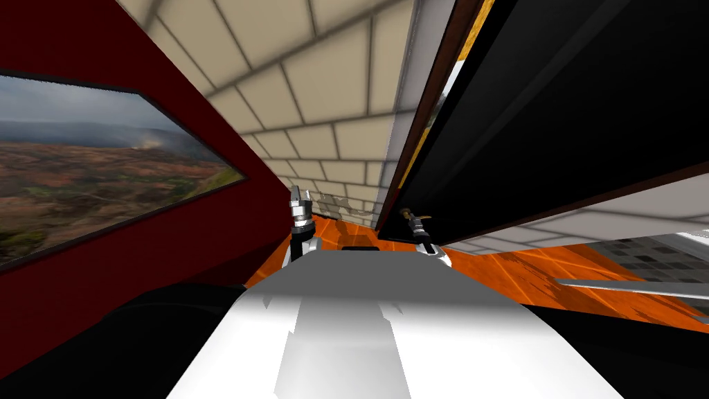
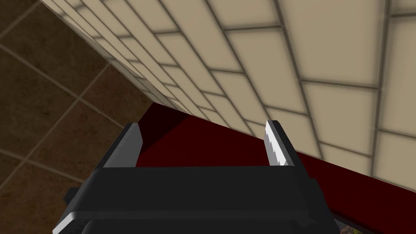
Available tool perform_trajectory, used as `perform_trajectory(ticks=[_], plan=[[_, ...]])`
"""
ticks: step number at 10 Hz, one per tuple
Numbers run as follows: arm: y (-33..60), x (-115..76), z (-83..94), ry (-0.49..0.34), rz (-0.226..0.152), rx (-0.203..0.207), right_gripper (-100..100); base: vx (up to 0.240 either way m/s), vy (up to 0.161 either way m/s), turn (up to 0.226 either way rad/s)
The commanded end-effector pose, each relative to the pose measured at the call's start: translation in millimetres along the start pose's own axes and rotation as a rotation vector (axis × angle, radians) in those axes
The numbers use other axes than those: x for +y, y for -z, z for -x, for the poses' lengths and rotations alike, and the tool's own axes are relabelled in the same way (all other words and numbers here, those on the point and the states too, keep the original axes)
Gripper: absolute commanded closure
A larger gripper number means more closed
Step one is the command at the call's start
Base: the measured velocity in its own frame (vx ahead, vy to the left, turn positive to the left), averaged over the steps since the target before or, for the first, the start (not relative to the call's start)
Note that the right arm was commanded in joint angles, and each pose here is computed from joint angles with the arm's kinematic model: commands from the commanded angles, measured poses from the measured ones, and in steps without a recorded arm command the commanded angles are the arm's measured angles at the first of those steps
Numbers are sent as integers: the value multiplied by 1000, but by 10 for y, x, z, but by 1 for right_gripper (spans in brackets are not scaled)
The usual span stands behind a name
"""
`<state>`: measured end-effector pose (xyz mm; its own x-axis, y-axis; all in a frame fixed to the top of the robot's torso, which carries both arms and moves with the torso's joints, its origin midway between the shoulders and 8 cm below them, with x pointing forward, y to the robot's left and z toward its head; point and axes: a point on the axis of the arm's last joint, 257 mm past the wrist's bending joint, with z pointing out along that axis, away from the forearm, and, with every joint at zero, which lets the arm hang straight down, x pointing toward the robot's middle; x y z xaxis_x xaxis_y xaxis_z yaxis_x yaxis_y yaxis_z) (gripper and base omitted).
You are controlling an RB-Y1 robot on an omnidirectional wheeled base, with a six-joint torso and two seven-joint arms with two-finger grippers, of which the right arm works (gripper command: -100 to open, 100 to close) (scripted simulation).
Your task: Pull the door open
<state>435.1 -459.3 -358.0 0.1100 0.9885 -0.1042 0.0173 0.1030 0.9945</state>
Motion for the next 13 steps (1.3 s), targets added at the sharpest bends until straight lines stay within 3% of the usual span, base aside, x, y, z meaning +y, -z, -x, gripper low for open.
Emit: perform_trajectory(ticks=[1, 3, 4, 11, 12, 13], plan=[[21, 37, -33, -1, 10, 26, 100, -178, -72, 91], [59, 38, -56, -2, 11, 49, 100, -198, -72, 91], [46, 23, -63, -4, 6, 42, 100, -78, -14, 21], [446, 28, -17, -2, 22, 145, 100, -188, -62, 122], [484, 30, -15, -2, 22, 156, 100, -182, -68, 77], [453, 11, -31, -4, 16, 148, 100, -80, -24, 13]])
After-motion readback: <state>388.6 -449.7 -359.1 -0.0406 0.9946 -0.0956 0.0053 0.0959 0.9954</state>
